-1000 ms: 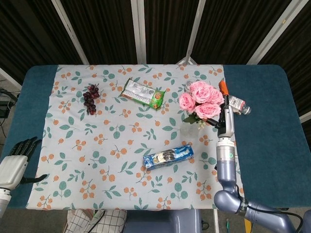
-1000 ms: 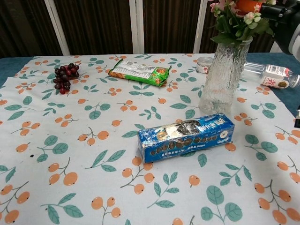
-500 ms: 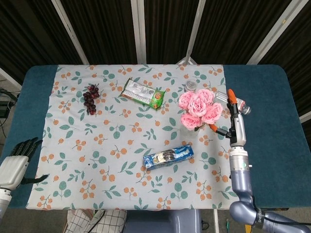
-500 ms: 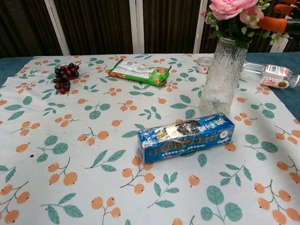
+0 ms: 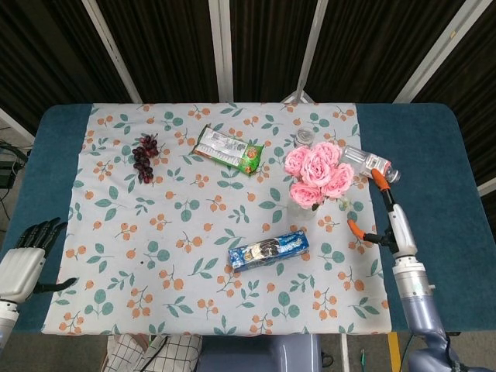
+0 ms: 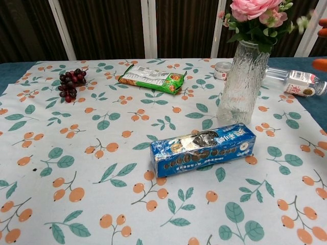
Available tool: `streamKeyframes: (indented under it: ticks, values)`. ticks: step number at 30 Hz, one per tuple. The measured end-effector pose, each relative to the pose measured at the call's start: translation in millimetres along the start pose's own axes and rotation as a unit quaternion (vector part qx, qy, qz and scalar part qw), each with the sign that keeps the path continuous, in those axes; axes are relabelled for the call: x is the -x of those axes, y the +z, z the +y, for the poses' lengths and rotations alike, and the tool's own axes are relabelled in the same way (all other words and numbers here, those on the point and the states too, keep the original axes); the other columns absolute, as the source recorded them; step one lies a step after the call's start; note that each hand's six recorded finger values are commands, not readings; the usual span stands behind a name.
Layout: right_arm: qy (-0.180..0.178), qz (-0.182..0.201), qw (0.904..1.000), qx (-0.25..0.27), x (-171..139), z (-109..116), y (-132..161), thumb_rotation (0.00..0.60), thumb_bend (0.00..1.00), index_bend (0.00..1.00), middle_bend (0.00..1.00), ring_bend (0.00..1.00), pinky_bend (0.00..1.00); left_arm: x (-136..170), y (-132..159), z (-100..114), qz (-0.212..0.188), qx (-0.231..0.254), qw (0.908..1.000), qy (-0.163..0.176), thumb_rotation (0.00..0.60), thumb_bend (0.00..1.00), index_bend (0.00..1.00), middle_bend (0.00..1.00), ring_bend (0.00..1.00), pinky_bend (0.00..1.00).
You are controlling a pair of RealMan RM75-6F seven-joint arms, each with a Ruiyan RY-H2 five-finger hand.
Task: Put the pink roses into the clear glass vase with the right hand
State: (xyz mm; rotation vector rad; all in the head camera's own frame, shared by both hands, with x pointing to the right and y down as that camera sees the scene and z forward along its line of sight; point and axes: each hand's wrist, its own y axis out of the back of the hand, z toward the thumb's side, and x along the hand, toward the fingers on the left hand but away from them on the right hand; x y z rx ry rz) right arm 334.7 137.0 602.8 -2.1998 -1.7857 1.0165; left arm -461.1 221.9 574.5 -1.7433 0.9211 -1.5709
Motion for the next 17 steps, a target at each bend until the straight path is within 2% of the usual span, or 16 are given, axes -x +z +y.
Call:
streamKeyframes:
  ticks: [2,4,7,8,10,11,14,17]
  values:
    - [0.001,0.005,0.9975,-0.071,-7,10,-8,0.600,0.32,0.00,0.00,0.00,0.00,0,-1,1,0.000,-0.003,1.0000,0.007,0.600,0.00,0.00,0.00,0.00,0.00]
    - [0.000,0.007,0.9899,-0.142,-15,20,-17,0.600,0.32,0.00,0.00,0.00,0.00,-1,-2,2,0.000,-0.009,0.9999,0.013,0.600,0.00,0.00,0.00,0.00,0.00]
    - [-0.004,0.001,0.9657,-0.259,-29,38,-30,0.600,0.32,0.00,0.00,0.00,0.00,-1,-2,4,0.000,-0.023,0.9995,0.022,0.600,0.00,0.00,0.00,0.00,0.00]
    - [-0.007,-0.004,0.9530,-0.303,-37,45,-35,0.600,0.32,0.00,0.00,0.00,0.00,-1,-2,4,0.000,-0.029,0.9993,0.025,0.600,0.00,0.00,0.00,0.00,0.00]
    - [-0.012,-0.015,0.9324,-0.361,-48,56,-42,0.600,0.31,0.00,0.00,0.00,0.00,-1,-2,5,0.000,-0.045,0.9984,0.035,0.600,0.00,0.00,0.00,0.00,0.00]
    - [-0.017,-0.022,0.9184,-0.395,-57,64,-46,0.600,0.32,0.00,0.00,0.00,0.00,-1,-2,5,0.000,-0.052,0.9979,0.039,0.600,0.00,0.00,0.00,0.00,0.00]
    - [-0.033,-0.037,0.8884,-0.456,-78,82,-51,0.600,0.32,0.00,0.00,0.00,0.00,-2,-3,5,0.005,-0.071,0.9963,0.049,0.600,0.00,0.00,0.00,0.00,0.00]
    - [-0.043,-0.046,0.8772,-0.476,-91,92,-52,0.600,0.32,0.00,0.00,0.00,0.00,-2,-4,6,0.011,-0.075,0.9957,0.053,0.600,0.00,0.00,0.00,0.00,0.00]
